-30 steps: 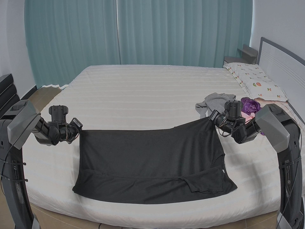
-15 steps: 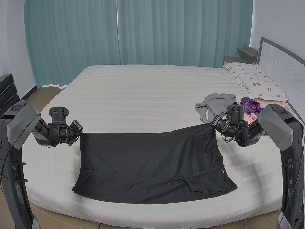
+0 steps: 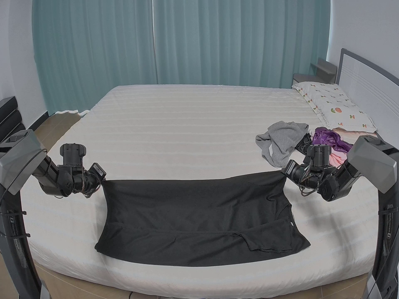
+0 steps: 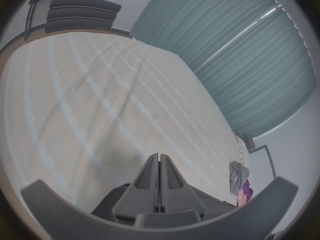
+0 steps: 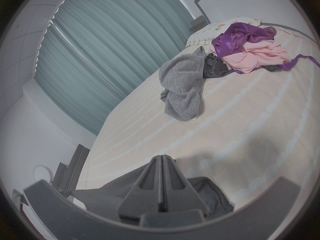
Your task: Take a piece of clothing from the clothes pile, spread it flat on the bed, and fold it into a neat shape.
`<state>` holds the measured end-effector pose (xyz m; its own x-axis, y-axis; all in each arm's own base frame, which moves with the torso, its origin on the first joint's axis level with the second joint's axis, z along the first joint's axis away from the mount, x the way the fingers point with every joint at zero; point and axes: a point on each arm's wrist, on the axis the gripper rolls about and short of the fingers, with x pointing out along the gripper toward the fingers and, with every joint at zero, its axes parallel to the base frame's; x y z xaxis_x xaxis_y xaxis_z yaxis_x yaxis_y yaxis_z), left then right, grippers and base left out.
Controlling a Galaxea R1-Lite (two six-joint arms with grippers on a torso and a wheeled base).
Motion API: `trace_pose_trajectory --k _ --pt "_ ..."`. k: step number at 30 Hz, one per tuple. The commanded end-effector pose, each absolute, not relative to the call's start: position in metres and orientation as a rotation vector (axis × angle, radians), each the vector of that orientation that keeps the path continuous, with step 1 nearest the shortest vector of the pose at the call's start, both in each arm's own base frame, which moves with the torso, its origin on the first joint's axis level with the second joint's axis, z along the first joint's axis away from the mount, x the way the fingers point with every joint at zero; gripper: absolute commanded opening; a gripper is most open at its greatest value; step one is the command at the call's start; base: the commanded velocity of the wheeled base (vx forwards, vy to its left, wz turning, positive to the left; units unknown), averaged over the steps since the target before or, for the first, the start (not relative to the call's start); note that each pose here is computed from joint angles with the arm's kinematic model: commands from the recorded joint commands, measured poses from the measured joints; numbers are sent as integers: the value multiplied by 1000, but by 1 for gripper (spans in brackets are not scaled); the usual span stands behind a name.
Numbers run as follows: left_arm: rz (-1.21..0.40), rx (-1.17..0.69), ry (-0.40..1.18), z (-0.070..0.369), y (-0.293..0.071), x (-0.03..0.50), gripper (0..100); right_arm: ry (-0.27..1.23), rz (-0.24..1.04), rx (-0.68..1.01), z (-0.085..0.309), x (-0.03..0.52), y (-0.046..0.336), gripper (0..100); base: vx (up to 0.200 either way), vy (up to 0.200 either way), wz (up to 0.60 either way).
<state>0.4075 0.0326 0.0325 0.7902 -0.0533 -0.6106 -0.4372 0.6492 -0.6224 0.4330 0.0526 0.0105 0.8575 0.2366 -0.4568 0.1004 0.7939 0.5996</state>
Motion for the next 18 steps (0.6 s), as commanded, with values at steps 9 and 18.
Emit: trace_pose_trajectory --k 9,18 --pt "264 -801 805 6 28 362 0 681 79 597 -4 379 49 0 0 0 0" --pt "270 -738 907 -13 26 342 0 783 81 540 -24 355 46 0 0 0 0"
